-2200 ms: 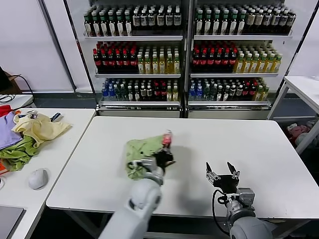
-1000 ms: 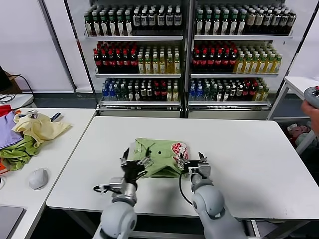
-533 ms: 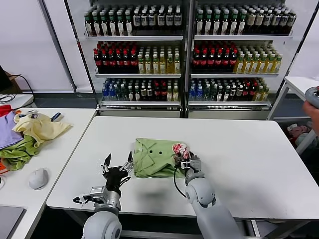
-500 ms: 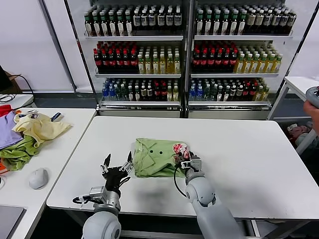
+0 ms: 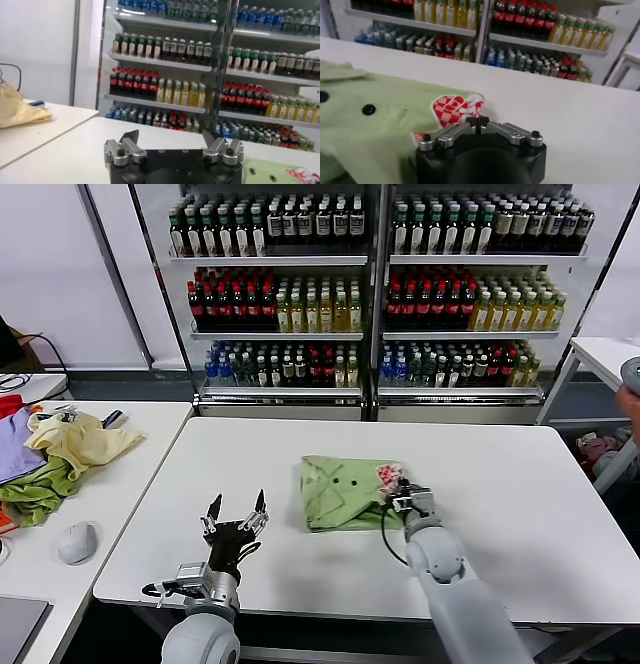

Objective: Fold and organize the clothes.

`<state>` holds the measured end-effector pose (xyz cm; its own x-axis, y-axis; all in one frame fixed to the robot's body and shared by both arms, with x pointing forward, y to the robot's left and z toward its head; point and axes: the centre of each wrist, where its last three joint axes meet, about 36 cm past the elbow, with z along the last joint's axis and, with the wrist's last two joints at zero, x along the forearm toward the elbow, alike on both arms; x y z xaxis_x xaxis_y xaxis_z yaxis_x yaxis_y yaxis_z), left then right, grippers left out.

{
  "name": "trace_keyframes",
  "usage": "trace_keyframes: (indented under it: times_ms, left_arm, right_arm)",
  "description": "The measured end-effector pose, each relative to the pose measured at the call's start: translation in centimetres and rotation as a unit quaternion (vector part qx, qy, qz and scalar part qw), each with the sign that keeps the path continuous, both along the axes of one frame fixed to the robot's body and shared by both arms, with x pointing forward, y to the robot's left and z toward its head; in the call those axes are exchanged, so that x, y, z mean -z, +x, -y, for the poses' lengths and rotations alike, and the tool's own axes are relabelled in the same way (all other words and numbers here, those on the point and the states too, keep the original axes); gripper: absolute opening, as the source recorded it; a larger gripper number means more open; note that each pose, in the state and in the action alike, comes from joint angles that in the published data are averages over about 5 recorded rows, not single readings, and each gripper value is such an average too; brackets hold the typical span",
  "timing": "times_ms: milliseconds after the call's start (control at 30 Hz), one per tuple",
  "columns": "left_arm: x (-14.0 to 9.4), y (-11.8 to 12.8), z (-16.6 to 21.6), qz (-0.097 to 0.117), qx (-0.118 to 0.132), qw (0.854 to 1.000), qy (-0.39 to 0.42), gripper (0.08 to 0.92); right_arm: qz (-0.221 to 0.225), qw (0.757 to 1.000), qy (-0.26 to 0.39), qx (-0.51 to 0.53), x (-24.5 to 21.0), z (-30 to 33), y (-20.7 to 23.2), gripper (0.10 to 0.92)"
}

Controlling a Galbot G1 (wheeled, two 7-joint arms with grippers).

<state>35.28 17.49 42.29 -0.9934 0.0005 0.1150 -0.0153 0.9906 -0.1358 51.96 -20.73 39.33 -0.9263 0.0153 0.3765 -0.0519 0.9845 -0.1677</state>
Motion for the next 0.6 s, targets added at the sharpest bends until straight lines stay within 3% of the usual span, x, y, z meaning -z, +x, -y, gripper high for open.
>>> trace_keyframes:
  times_ms: [233, 600]
  left_arm:
    - [-0.1, -0.6, 0.5, 0.003, 0.012, 1.0, -0.002, 0.823]
    - [-0.4, -2.3, 2.0, 0.01, 0.038, 0.999, -0.008, 0.823]
  right_arm:
    - [0.04, 0.999, -0.025, 0.009, -0.2, 4.4, -0.2, 0.157]
    - [0.123, 0.992, -0.016, 0.018, -0.9, 7.9, -5.5, 0.469]
